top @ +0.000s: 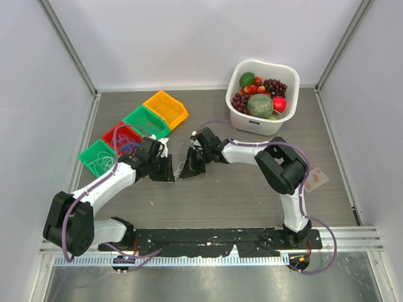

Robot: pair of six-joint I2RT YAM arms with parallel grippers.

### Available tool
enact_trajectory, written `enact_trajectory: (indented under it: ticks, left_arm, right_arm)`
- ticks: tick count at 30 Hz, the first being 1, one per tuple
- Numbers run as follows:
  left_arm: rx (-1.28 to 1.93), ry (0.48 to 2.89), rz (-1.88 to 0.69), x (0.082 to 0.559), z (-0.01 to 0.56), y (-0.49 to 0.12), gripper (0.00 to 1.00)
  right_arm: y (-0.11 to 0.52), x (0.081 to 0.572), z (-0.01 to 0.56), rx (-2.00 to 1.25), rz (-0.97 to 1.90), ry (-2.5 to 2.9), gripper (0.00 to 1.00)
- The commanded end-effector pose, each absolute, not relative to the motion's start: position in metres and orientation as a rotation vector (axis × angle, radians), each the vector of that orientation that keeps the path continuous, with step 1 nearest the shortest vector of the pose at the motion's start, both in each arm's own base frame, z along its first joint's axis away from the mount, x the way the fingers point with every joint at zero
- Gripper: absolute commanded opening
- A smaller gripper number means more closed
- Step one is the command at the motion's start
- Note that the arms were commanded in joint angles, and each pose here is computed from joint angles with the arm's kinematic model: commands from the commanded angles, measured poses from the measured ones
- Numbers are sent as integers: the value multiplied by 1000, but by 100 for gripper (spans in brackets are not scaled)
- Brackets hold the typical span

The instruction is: Untangle the cables

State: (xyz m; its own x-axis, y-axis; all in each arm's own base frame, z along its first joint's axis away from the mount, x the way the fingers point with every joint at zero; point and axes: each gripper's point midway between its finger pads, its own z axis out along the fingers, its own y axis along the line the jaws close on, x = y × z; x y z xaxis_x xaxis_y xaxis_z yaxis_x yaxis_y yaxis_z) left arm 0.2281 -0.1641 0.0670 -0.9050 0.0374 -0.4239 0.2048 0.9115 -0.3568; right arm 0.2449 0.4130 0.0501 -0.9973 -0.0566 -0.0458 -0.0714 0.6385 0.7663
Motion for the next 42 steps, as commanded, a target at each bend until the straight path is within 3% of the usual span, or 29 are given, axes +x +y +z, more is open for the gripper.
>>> enact_trajectory:
  ticks: [1, 3, 7, 12, 16, 21, 25, 32, 42]
  left_arm:
    - [207, 2579, -427, 247, 73, -155, 39]
    - [253, 2560, -415, 250, 75, -159, 43]
    - [372, 2549, -444, 250, 71, -170, 42]
    - [392, 2584, -314, 253, 64, -160, 47]
    - [184, 2658, -222, 254, 70, -149, 59]
    - [-137, 2609, -323, 253, 87, -155, 59]
    - [-414, 2620, -447, 247, 86, -161, 47]
    - [-841, 2667, -539, 247, 67, -148, 61]
    - [-1151, 2619, -774, 257, 42, -167, 54]
  right_arm:
    - [417, 246, 77, -98, 1397, 2780, 1]
    - [419, 247, 79, -98, 1411, 2777, 1]
    - [420, 247, 80, -92, 1427, 2772, 1]
    - [420, 246, 81, -98, 1436, 2771, 1]
    - [418, 247, 79, -98, 1425, 2772, 1]
    - [416, 249, 79, -95, 1417, 2770, 1]
    - [415, 250, 79, -101, 1415, 2766, 1]
    - [414, 251, 80, -104, 1408, 2762, 1]
    - [414, 252, 82, -105, 1408, 2754, 1]
